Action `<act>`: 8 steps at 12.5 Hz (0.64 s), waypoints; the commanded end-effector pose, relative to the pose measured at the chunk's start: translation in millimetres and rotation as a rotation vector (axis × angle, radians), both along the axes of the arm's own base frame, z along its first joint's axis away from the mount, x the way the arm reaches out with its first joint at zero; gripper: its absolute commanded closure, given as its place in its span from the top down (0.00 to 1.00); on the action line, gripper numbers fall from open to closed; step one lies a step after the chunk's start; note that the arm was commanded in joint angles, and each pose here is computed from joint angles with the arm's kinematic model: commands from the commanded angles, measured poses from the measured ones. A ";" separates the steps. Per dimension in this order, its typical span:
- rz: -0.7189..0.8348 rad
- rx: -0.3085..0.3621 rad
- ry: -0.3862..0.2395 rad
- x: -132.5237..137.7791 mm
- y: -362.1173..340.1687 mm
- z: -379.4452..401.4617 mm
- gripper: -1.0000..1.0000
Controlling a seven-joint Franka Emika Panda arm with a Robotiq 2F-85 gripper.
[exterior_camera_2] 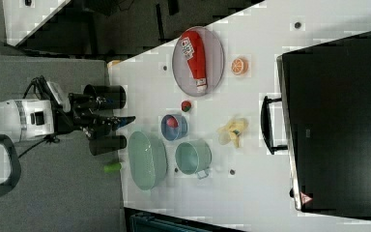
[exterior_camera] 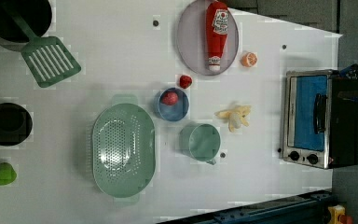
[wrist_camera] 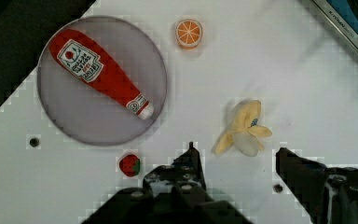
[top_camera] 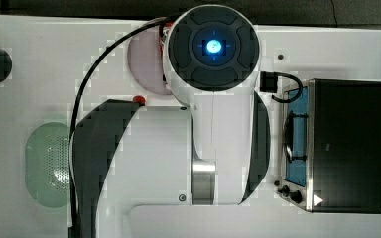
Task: Pick banana from table and place on oven.
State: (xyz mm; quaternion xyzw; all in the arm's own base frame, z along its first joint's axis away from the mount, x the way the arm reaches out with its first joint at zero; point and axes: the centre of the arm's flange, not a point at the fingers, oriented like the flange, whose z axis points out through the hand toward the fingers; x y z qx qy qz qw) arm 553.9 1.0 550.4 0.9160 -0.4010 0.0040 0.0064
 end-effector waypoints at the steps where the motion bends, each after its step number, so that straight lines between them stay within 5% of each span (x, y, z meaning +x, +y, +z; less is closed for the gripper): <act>1: -0.033 0.014 -0.032 -130.4 -33.9 74.5 0.79; 3: -0.033 0.014 -0.031 -130.2 -33.8 74.0 1.00; 8: -0.031 0.015 0.058 -115.8 -32.4 24.0 1.00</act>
